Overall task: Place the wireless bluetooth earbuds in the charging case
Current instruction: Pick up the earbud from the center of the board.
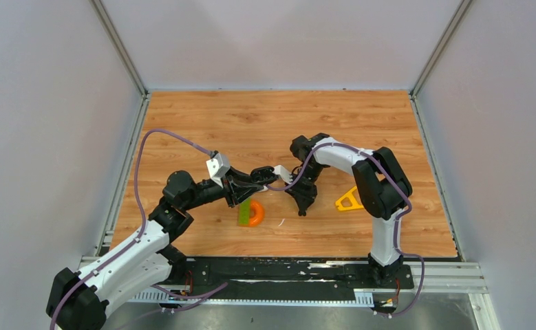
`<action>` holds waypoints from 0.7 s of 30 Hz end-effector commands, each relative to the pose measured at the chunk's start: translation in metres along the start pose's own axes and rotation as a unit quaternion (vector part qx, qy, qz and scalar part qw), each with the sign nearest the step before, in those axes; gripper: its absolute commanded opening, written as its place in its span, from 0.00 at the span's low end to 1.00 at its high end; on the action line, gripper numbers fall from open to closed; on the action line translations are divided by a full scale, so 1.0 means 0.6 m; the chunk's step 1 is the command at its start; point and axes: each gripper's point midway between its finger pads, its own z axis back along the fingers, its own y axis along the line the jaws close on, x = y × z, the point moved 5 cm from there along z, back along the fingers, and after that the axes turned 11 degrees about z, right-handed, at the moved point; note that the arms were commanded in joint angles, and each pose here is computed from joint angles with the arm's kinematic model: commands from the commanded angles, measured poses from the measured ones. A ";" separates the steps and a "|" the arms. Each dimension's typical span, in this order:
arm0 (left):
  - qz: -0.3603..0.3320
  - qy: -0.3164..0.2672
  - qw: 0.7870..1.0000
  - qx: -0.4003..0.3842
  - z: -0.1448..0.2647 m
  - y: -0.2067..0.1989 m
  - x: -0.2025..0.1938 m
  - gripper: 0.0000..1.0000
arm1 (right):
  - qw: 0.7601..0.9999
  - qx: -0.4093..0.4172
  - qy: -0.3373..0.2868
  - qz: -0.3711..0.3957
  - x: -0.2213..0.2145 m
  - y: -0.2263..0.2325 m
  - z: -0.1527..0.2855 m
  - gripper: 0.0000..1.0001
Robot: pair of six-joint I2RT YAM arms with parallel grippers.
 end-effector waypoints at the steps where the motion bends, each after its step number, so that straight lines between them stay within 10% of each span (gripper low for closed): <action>1: -0.017 -0.017 1.000 -0.014 -0.003 -0.012 0.028 0.01 | 0.999 0.001 -0.040 0.012 0.022 -0.002 0.025 0.15; 21: -0.018 -0.017 1.000 -0.011 -0.002 -0.011 0.027 0.01 | 0.999 -0.018 -0.033 -0.003 0.002 -0.021 0.002 0.31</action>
